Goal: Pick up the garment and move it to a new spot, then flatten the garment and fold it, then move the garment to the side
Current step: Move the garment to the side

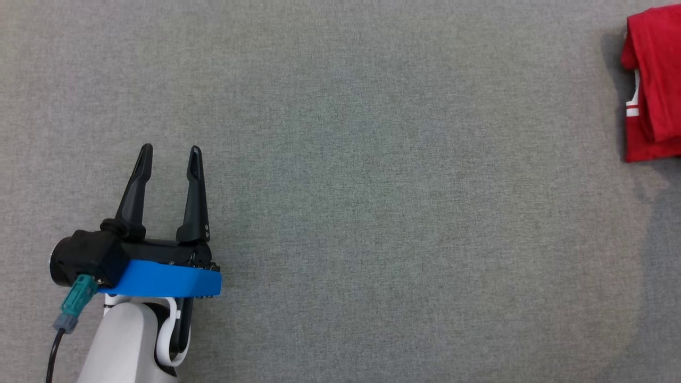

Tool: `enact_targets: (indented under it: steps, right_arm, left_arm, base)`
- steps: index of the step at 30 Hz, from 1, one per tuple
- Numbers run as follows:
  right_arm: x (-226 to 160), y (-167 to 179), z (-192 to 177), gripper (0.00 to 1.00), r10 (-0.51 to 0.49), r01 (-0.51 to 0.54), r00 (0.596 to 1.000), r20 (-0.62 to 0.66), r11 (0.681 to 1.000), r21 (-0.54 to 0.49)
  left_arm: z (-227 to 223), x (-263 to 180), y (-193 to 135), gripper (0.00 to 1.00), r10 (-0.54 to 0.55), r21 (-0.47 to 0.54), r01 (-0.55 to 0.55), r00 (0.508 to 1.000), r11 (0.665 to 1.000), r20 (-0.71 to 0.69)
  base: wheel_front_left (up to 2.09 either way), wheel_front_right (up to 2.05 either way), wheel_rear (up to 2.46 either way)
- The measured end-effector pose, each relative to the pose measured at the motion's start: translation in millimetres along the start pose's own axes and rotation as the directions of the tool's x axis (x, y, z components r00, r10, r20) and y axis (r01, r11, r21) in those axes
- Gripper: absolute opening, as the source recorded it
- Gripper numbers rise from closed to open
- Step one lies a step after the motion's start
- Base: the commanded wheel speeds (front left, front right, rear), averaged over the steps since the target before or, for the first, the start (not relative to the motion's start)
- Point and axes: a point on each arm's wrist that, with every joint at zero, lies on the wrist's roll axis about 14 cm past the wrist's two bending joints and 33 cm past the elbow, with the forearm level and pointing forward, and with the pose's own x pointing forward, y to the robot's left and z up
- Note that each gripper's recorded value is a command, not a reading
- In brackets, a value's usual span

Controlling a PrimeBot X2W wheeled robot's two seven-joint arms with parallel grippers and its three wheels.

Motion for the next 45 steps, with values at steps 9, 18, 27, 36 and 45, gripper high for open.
enact_targets:
  steps: [9,18,27,36,45]
  right_arm:
    - [-31.2,22.1,52.4,1.00,0.061,-0.064,0.963,0.264,0.998,0.003]
    - [-121.6,96.9,85.2,1.00,0.189,-0.321,0.795,0.577,0.938,0.135]
    - [-201.8,129.0,68.1,1.00,0.151,-0.502,0.675,0.723,0.812,0.299]
    - [-241.0,150.7,41.5,1.00,0.119,-0.571,0.687,0.717,0.699,0.431]
    - [-242.7,160.5,15.7,1.00,0.142,-0.552,0.750,0.647,0.672,0.493]
  left_arm:
    - [27.2,-11.6,-9.9,1.00,-0.002,-0.007,0.002,0.998,1.000,0.057]
    - [71.5,-48.3,-16.0,1.00,0.031,-0.033,-0.026,0.986,0.999,0.166]
    - [87.6,-84.9,-5.5,1.00,0.091,-0.045,-0.083,0.973,0.996,0.211]
    - [76.9,-116.0,8.2,1.00,0.162,-0.069,-0.152,0.968,0.986,0.192]
    - [51.9,-122.1,6.3,1.00,0.168,-0.077,-0.159,0.979,0.984,0.120]
  base:
    - [0.00,0.00,0.00]
    - [0.00,0.00,0.00]
    - [0.00,0.00,0.00]
    - [0.00,0.00,0.00]
    - [0.00,0.00,0.00]
